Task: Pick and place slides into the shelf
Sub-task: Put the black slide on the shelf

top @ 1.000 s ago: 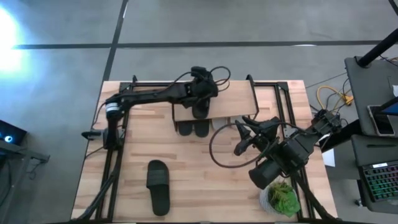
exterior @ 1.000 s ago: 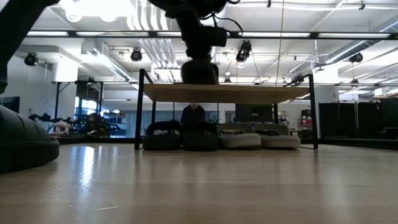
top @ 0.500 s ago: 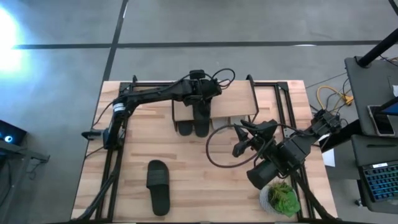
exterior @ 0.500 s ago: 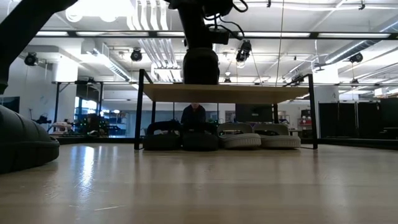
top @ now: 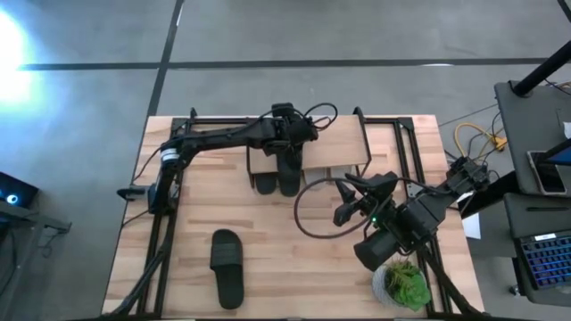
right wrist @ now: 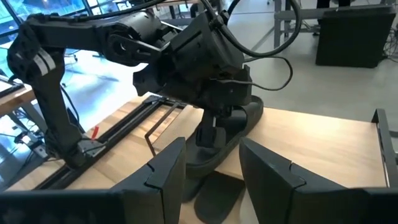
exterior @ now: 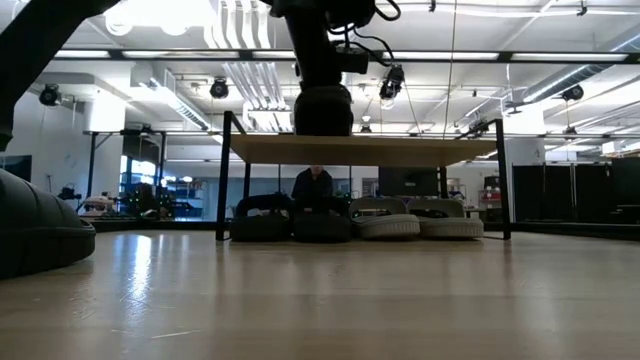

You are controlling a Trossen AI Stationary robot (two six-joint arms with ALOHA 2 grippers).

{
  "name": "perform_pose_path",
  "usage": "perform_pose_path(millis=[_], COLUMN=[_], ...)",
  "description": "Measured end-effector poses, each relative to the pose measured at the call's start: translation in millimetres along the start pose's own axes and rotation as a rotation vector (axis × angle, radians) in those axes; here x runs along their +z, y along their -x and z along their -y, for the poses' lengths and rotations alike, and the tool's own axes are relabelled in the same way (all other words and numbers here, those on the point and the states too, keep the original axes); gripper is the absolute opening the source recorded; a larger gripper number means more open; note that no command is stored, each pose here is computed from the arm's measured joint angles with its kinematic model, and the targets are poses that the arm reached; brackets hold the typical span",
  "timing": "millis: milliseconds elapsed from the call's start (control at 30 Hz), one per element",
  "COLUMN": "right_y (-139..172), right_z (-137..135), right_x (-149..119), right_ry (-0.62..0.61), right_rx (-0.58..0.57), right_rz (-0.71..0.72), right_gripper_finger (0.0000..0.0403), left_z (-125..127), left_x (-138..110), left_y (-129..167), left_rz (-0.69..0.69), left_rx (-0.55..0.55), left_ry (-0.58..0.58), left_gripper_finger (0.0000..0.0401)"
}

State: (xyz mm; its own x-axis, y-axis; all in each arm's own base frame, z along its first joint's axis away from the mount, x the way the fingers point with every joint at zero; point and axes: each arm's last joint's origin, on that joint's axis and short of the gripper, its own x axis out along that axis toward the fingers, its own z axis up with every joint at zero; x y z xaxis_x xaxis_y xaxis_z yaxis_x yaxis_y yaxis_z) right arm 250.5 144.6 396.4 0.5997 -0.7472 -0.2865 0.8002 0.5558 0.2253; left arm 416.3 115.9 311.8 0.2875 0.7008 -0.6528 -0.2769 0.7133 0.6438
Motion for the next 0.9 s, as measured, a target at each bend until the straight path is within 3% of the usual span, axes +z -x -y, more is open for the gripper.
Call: perform_pose_path(millis=[200,367,667,900], right_y=[-0.2,0.5,3.6,4.9], right_z=[0.2,0.1,-0.1,-0.2], right_x=[-0.7,-0.7,-2.9,-3.3], right_ry=[0.026,0.037,0.038,0.032], right_rx=[-0.001,0.001,0.011,0.015], right_rz=[-0.001,-0.004,-0.047,-0.048], right_gripper_finger=[0.0143,0.0136,0.0121,0.011], left_z=[11.9,15.3,25.7,27.1], left_x=[-2.4,-0.3,-2.5,-1.3], left_y=[-0.7,1.5,9.6,23.0], left_rz=[-0.019,-0.004,-0.02,-0.001], left_rx=[0.07,0.088,0.025,-0.072], left_ry=[-0.025,0.011,-0.045,-0.06], left_gripper_finger=[0.0003,0.0042,0.0133,0.0148])
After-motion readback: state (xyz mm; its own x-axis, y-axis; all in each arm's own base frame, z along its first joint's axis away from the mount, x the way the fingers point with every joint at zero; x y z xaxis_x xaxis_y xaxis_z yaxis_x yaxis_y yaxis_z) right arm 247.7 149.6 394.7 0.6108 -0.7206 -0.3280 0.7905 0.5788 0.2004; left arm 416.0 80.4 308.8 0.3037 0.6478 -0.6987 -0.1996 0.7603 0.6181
